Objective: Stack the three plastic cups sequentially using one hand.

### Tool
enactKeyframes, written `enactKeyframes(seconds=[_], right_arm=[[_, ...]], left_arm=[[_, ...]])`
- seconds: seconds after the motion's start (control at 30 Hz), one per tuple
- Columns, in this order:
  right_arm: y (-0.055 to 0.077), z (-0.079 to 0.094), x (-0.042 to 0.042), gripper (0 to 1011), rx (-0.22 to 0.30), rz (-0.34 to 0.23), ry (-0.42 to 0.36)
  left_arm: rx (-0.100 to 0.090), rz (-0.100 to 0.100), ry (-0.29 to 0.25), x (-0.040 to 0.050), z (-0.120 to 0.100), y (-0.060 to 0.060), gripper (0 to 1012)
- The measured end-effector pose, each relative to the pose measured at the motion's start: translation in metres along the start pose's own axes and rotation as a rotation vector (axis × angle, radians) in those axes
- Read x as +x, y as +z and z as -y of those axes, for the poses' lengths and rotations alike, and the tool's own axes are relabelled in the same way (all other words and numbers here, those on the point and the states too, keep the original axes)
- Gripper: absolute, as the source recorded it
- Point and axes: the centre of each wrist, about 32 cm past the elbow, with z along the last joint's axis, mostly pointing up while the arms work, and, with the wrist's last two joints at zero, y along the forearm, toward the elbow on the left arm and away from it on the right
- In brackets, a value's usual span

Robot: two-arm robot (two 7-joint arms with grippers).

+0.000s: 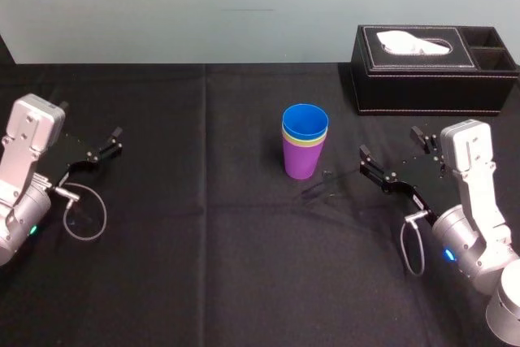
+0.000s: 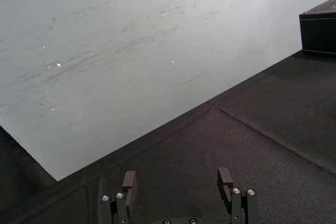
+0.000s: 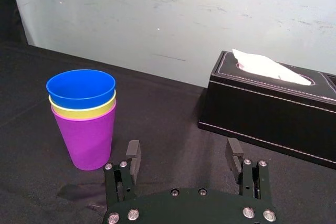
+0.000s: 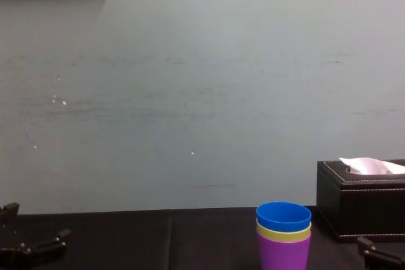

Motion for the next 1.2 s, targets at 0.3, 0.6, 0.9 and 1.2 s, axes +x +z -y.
enactKeyframes(seconds=[0.3,0.6,0.9,1.2], right_arm=[[0.0,0.0,0.0,1003,0.0,0.0,0.001],[0.0,0.0,0.0,1003,0.0,-0.001,0.001],[0.0,0.0,0.0,1003,0.0,-0.001,0.001],[0.0,0.0,0.0,1003,0.0,-0.001,0.001]], left_arm=[[0.0,0.0,0.0,0.0,0.0,0.0,1011],[0.0,0.0,0.0,0.0,0.0,0.0,1011],[0.0,0.0,0.0,0.0,0.0,0.0,1011],[0.0,0.0,0.0,0.0,0.0,0.0,1011]])
